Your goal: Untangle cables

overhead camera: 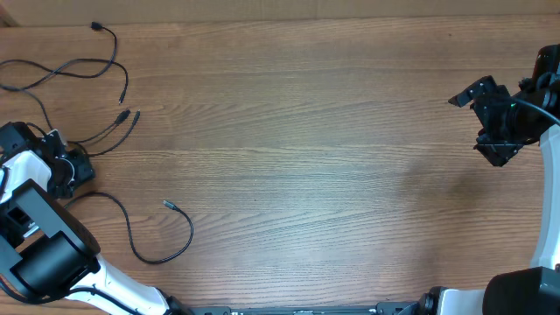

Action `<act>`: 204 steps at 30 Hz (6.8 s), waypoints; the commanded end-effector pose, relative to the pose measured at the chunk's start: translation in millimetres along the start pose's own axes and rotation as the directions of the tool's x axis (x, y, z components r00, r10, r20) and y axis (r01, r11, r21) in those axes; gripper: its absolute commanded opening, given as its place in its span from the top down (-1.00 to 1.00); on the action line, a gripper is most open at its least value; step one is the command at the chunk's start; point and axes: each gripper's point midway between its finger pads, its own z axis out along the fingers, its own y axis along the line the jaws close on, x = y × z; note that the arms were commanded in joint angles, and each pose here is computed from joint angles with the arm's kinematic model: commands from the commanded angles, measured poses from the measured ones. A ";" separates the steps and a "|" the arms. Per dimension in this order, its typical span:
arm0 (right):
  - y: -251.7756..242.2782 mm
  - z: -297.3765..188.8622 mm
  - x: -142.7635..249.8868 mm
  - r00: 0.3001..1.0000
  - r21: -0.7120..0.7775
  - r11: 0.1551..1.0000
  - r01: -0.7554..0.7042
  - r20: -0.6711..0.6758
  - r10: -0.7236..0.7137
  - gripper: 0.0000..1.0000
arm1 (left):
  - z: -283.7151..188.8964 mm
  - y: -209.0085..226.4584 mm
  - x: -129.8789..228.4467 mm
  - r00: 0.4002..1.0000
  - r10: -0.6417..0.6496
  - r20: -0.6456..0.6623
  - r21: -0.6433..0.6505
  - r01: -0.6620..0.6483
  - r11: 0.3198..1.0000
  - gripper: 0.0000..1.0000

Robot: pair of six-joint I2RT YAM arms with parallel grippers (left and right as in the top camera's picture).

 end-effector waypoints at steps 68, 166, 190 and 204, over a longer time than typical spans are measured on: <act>2.9 -6.9 -3.7 1.000 -0.009 1.000 0.007 0.028 -0.007 -1.00 | -41.9 -1.5 95.6 0.844 -0.340 -0.416 -0.174 0.293 0.940 0.29; 2.9 -6.9 -3.7 1.000 -0.009 1.000 0.007 0.028 -0.007 -1.00 | -92.2 -40.3 -12.3 0.976 -0.119 -0.181 -0.039 0.114 0.993 -0.20; 2.9 -6.9 -3.7 1.000 -0.009 1.000 0.007 0.028 -0.007 -1.00 | -203.4 -233.7 112.2 0.819 0.385 -0.426 0.611 -0.053 0.790 -0.76; 2.9 -6.9 -3.7 1.000 -0.009 1.000 0.007 0.028 -0.007 -1.00 | -263.5 -174.9 137.0 0.950 0.147 -0.276 0.149 -0.109 0.983 -0.81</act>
